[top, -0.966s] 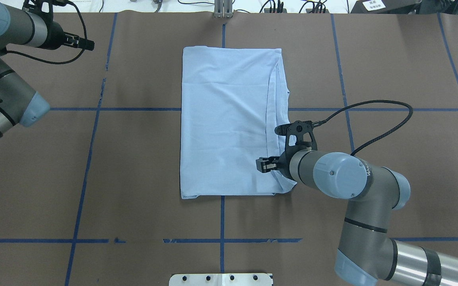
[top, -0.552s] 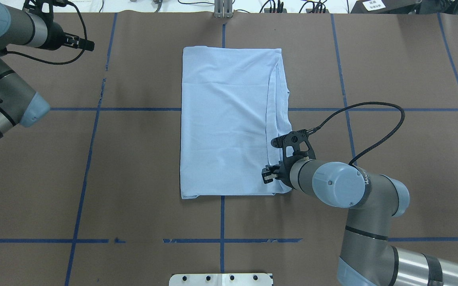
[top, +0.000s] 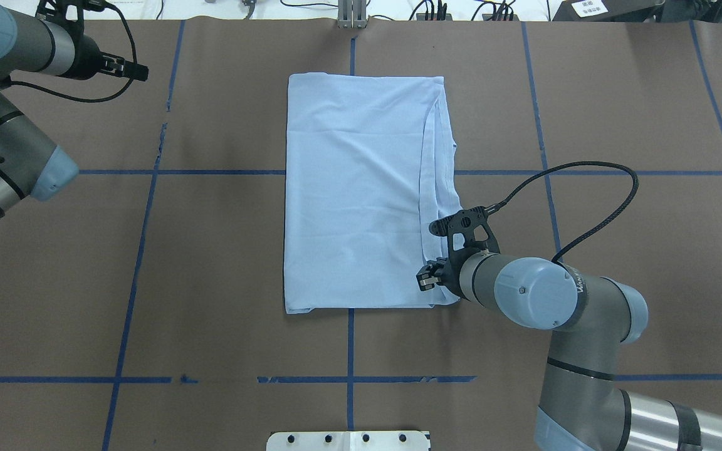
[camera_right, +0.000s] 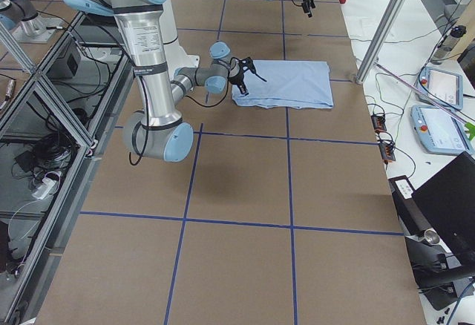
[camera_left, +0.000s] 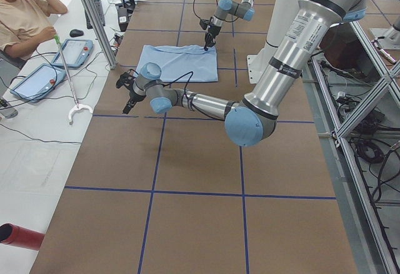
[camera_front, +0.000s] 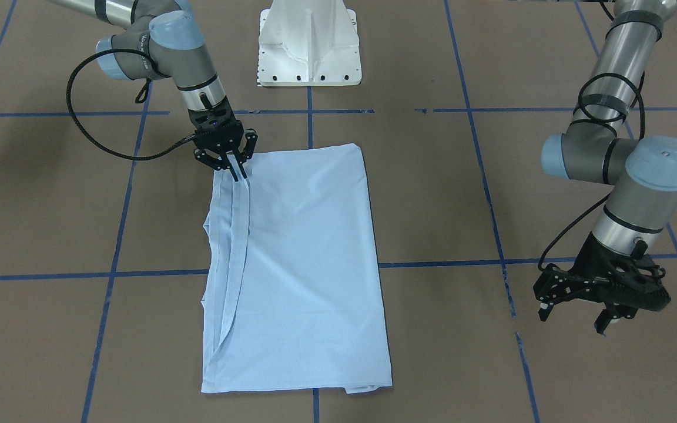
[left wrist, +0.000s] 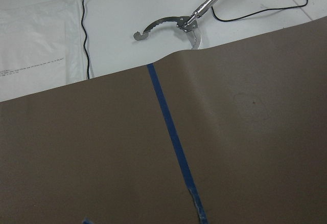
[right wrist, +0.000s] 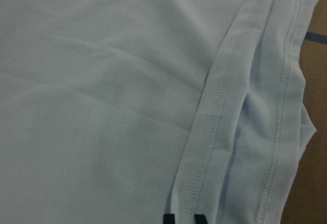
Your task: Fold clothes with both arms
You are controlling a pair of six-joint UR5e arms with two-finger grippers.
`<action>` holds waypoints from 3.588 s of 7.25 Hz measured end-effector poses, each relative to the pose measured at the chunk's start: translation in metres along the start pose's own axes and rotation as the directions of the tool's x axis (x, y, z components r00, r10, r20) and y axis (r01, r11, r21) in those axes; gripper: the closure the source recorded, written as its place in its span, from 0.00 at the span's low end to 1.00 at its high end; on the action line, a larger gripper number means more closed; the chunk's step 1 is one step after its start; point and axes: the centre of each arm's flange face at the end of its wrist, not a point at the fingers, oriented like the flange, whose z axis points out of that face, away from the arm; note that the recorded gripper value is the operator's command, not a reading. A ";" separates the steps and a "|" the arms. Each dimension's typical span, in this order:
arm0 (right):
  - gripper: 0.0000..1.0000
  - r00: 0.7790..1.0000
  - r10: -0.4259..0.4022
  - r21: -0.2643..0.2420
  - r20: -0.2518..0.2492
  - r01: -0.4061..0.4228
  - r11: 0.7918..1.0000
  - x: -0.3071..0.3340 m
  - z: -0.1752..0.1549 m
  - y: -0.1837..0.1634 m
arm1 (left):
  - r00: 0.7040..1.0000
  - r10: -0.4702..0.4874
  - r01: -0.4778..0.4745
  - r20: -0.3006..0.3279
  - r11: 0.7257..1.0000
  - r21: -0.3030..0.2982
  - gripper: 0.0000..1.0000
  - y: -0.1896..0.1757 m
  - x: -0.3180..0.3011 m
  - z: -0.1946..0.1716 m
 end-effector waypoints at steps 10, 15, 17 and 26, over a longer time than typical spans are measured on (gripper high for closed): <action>1.00 1.000 0.016 0.005 0.007 -0.016 1.000 0.005 -0.007 0.011 | 1.000 0.000 0.000 0.000 1.000 -0.002 0.00 0.005 -0.003 0.000; 0.00 0.974 0.226 0.005 -0.035 -0.226 0.974 0.055 -0.033 0.054 | 1.000 -0.011 0.011 -0.004 1.000 0.002 0.00 0.004 -0.001 -0.002; 0.00 0.970 0.243 0.015 -0.002 -0.243 0.970 0.035 -0.035 0.050 | 1.000 -0.011 0.011 -0.014 1.000 -0.002 0.00 0.004 0.001 -0.003; 0.00 0.811 0.577 0.082 0.101 -0.585 0.807 0.066 -0.074 -0.023 | 0.855 -0.477 0.420 -0.205 0.867 -0.269 0.16 0.208 0.266 -0.162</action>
